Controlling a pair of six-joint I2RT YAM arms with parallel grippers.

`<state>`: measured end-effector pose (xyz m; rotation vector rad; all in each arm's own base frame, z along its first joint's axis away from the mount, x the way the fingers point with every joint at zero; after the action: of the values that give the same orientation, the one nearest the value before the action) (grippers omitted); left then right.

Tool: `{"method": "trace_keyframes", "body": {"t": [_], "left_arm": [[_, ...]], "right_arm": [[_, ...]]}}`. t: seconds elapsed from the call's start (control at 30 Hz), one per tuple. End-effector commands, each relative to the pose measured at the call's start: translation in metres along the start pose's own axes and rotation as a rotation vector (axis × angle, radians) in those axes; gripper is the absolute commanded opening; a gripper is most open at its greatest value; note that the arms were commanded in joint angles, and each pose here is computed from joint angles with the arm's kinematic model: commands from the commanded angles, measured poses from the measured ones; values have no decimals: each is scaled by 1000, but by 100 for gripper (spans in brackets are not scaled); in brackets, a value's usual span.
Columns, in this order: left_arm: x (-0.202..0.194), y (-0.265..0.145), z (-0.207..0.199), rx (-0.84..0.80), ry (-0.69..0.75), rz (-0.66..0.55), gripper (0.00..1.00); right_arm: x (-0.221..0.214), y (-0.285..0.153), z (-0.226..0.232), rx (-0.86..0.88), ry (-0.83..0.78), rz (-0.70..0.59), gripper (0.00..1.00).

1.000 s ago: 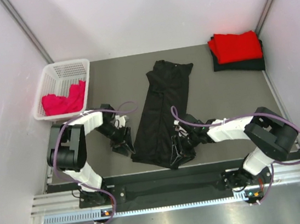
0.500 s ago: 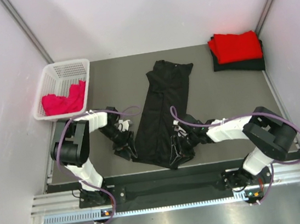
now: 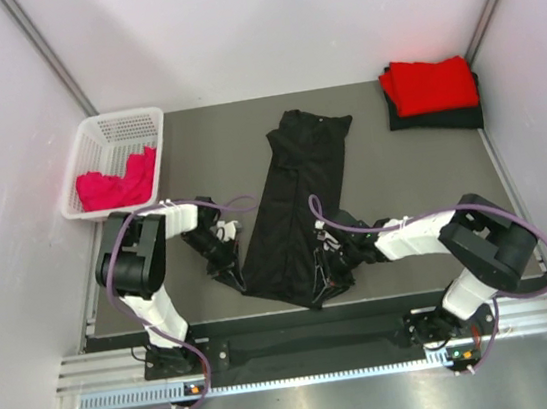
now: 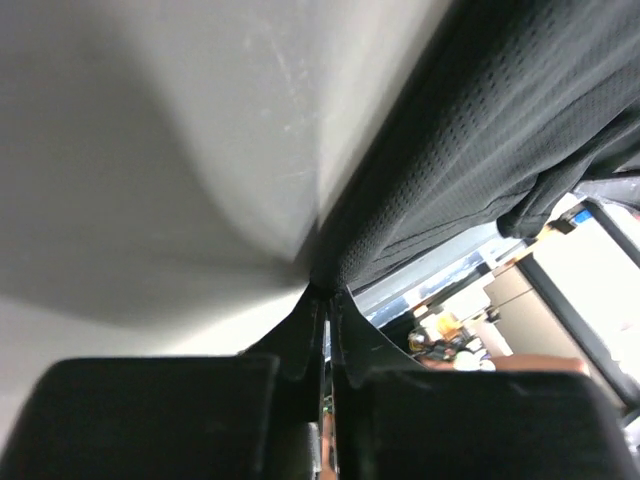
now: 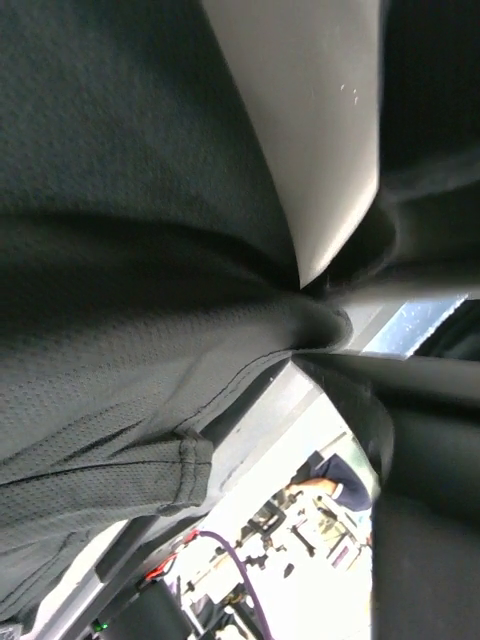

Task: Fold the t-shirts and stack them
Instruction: Fold the tshirt

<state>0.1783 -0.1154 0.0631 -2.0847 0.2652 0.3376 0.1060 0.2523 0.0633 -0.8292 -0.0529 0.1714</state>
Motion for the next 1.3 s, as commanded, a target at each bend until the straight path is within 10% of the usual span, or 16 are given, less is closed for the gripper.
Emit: {"method": "trace_keyframes", "body": {"t": [0.0, 0.1, 1.27], "left_arm": [[7, -2, -4, -16, 32, -17, 0], [11, -9, -10, -25, 68, -47, 0], [156, -101, -114, -148, 456, -328, 0]], "right_arm": [[-2, 3, 2, 4, -32, -1, 21], [0, -2, 3, 5, -38, -20, 0], [155, -124, -7, -13, -204, -567, 0]]}}
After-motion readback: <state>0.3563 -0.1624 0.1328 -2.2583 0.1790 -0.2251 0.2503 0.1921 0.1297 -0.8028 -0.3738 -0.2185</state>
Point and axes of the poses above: each gripper's point midway between its finger pads, its own y axis out along the fingers, its own z axis along the line the jaws close on, x = y × z, the point moved 6 cm from there along -y, back along the fingers, and after that the axes turned 6 degrees about -y, right-handed, at the moved point
